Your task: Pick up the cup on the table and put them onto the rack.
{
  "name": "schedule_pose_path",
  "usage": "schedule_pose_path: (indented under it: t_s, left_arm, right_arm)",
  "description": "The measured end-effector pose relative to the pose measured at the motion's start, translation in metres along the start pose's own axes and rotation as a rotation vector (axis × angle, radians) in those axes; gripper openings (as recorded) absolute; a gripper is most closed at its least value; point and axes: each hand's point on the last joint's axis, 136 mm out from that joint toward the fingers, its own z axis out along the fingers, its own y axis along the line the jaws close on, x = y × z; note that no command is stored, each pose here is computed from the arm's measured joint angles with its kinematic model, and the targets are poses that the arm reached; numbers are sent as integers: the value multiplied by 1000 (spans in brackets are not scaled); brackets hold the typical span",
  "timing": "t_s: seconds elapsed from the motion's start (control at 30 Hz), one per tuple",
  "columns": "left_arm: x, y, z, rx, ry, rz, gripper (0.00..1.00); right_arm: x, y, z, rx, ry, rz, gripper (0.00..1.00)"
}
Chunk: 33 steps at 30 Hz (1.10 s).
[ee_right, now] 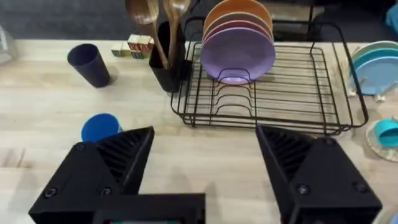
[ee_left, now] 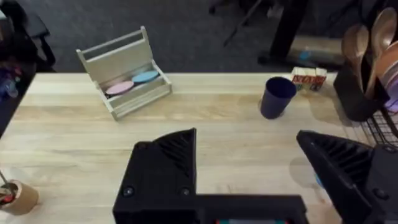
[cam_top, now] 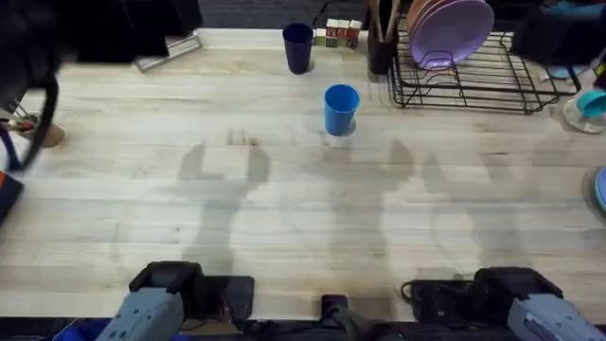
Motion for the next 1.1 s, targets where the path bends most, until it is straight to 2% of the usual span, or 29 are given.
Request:
schedule_pose_path:
  t_s: [0.2, 0.47, 0.87, 1.1]
  left_arm:
    - [-5, -1, 30, 7, 153, -2, 993]
    - [9, -2, 58, 14, 291, -7, 993]
    - [10, -2, 58, 15, 296, -7, 992]
    - [10, -2, 58, 15, 295, -7, 993]
  right_arm:
    - [-8, 0, 19, 4, 163, 3, 996]
    - [-1, 3, 39, -16, 270, 1, 996]
    - [-1, 34, 34, -183, 279, 10, 997]
    - [9, 73, 44, -294, 332, -50, 997]
